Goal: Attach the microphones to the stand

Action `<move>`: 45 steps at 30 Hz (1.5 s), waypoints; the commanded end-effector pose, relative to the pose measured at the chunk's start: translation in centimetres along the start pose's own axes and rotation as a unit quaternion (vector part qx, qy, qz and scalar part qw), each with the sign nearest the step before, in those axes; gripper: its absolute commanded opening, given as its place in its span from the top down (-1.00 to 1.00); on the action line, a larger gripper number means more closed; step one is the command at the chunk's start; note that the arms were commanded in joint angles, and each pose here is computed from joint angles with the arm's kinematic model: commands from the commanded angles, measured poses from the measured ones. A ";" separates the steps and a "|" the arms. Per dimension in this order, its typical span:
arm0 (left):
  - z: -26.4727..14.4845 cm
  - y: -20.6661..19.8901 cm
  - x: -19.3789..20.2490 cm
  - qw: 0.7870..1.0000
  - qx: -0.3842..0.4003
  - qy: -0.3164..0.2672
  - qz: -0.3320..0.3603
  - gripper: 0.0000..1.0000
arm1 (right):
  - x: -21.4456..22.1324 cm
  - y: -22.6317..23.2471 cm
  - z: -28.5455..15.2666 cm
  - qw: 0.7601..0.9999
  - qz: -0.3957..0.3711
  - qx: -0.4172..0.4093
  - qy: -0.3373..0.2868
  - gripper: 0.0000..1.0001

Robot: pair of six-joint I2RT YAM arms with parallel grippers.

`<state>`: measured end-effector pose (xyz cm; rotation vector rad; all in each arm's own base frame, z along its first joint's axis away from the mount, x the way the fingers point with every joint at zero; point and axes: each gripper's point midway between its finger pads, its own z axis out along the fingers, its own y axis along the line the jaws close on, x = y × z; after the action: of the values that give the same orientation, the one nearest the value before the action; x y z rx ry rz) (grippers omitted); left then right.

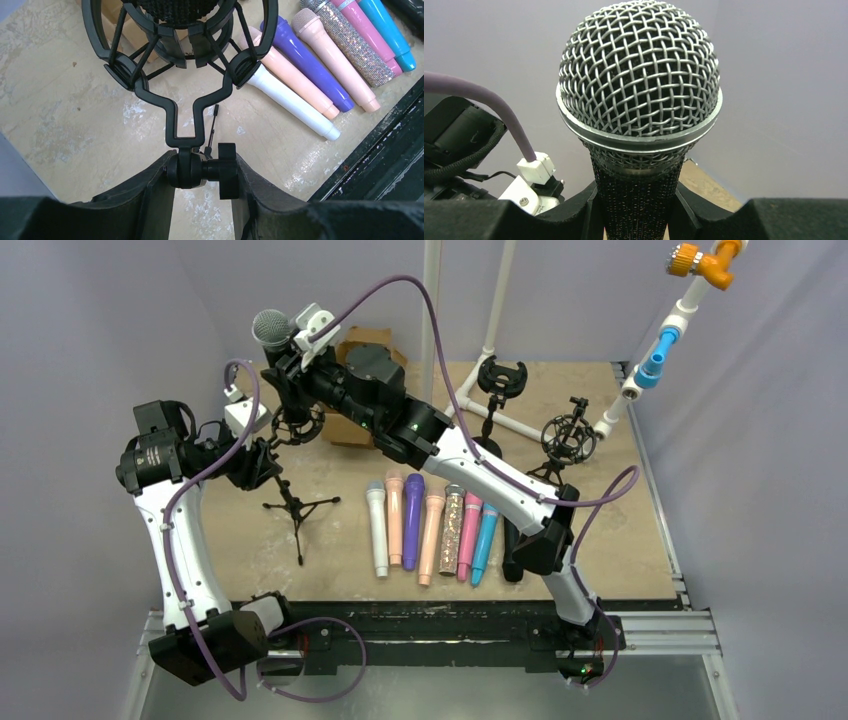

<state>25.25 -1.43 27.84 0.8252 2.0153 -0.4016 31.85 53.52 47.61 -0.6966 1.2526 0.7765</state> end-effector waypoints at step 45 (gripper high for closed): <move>3.9 4.1 4.6 0.990 -0.080 0.004 -0.117 0.81 | 8.3 2.9 -2.5 0.985 0.007 -0.042 0.167 1.00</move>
<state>29.57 -0.37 27.48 0.6431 1.8951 -0.3415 31.93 52.73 42.97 -0.8156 1.4115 0.6942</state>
